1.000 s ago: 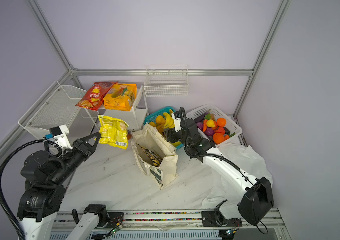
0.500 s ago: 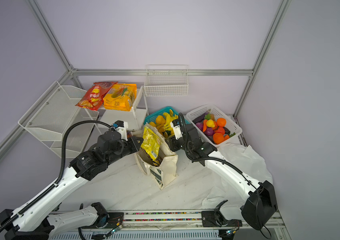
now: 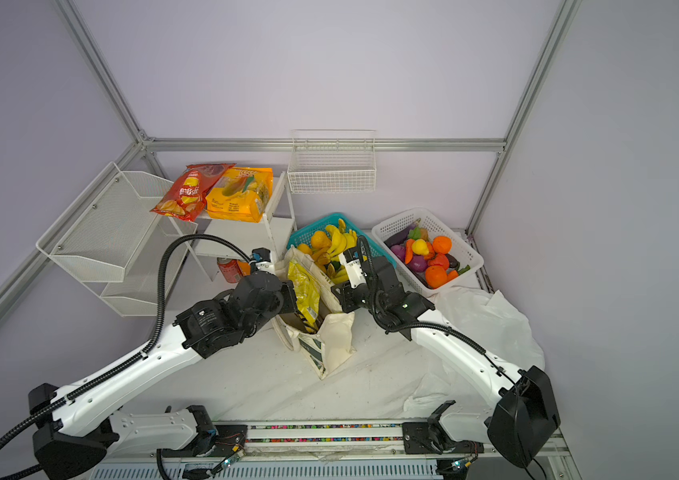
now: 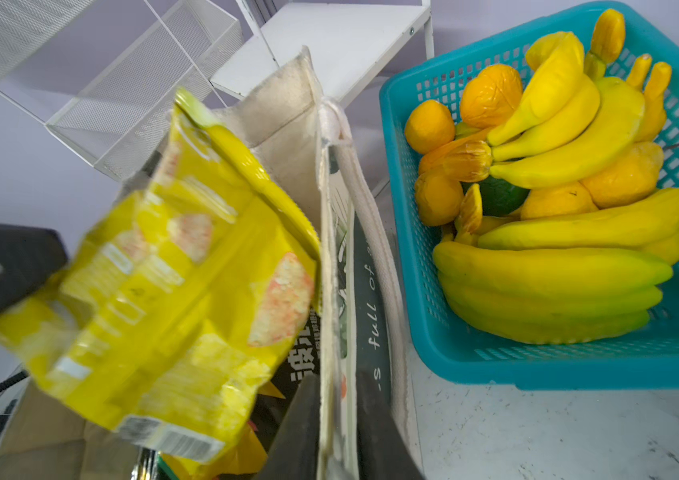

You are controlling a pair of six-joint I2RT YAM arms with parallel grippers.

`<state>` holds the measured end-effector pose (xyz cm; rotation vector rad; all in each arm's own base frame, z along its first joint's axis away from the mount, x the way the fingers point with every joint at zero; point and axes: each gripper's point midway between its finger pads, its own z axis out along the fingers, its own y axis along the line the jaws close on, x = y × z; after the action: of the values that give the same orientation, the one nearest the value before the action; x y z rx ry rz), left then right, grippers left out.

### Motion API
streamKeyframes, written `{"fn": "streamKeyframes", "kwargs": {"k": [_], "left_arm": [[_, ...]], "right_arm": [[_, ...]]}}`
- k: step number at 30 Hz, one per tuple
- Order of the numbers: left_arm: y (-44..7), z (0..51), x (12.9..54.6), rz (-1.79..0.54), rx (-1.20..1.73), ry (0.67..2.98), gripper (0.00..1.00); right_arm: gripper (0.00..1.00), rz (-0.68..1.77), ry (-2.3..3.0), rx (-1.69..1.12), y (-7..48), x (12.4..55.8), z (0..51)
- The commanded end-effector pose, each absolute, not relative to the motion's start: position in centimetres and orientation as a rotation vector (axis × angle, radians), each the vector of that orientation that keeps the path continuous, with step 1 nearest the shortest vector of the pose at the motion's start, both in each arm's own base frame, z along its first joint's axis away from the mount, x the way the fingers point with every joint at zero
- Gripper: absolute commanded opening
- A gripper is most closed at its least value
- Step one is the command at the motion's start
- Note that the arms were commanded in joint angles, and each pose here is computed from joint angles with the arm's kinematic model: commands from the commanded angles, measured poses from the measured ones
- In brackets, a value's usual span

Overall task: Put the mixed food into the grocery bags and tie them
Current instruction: 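Lower the yellow chip bag into the tote and open the left gripper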

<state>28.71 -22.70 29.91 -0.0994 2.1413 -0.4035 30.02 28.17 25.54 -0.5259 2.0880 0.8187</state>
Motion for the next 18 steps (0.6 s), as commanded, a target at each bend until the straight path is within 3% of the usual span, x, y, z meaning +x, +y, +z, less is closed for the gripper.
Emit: {"fn": "streamKeyframes", "kwargs": {"k": [1,3,7,10,18], "left_arm": [[-24.6,32.3,28.8,-0.454,-0.063,2.098,0.0],[-25.6,31.2,28.7,-0.468,-0.031,2.123,0.0],[-26.4,29.9,28.8,-0.475,0.02,2.134,0.34],[-25.9,30.5,28.8,-0.48,0.035,2.111,0.47],[-20.2,35.3,28.4,-0.494,0.023,1.982,0.62]], "right_arm": [[0.15,0.899,1.992,-0.497,28.7,29.7,28.2],[0.12,0.919,1.969,-0.468,28.8,29.9,28.6],[0.1,0.939,1.952,-0.439,29.0,30.2,28.6],[0.08,0.931,1.948,-0.428,28.9,30.4,28.6],[0.05,0.951,1.934,-0.4,29.0,30.6,28.9]]}}
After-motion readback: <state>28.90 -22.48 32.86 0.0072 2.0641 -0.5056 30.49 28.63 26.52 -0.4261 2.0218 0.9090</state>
